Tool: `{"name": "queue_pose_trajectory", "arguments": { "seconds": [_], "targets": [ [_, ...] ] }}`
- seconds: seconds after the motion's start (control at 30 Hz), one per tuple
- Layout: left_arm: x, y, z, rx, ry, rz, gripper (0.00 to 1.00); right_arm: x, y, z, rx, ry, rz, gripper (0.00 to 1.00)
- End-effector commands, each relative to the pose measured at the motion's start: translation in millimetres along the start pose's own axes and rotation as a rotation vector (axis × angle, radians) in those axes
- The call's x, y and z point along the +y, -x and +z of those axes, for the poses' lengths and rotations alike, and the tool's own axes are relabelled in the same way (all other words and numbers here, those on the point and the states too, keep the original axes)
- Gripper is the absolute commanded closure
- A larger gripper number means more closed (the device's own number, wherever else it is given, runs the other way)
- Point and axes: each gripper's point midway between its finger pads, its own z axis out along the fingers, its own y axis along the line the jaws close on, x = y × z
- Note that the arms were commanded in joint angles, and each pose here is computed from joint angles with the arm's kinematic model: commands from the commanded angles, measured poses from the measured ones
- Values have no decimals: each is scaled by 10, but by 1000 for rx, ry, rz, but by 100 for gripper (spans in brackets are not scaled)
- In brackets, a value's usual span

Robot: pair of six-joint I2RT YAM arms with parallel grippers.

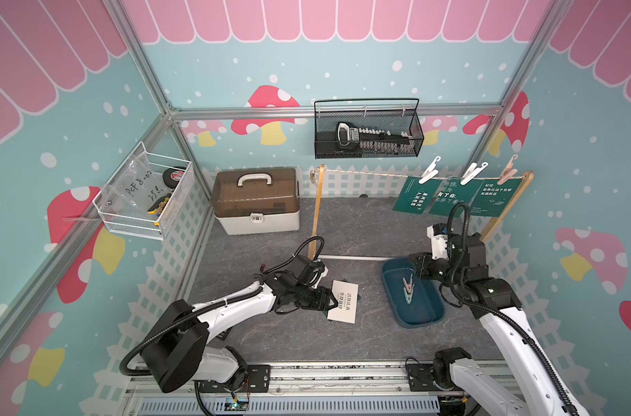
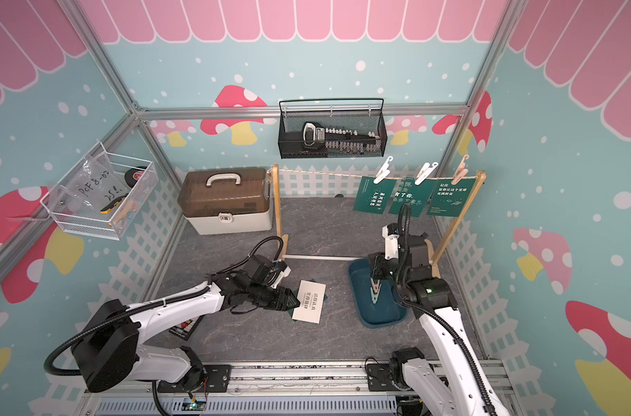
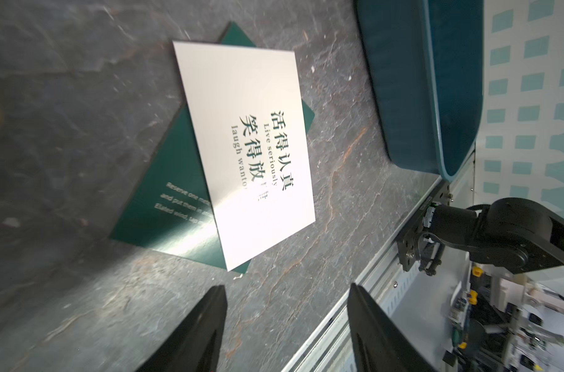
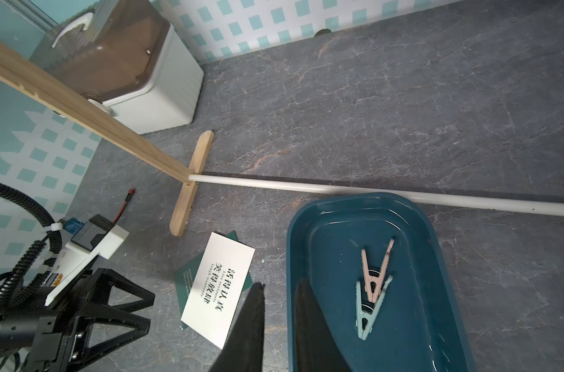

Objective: Remove the postcards from the strings
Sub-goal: Place the postcard on the postcard, then pinch the postcard on the clothesline.

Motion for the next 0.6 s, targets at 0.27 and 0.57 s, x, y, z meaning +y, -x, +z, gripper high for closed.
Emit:
{"name": "queue_pose_trajectory", "arguments": {
  "seconds": [0.27, 0.57],
  "targets": [
    [-497, 737, -885, -444, 73, 280, 35, 411, 580, -757, -132, 69, -148, 82],
    [-1625, 1378, -1436, -825, -229, 639, 36, 750, 1215, -1249, -266, 107, -303, 81]
  ]
}}
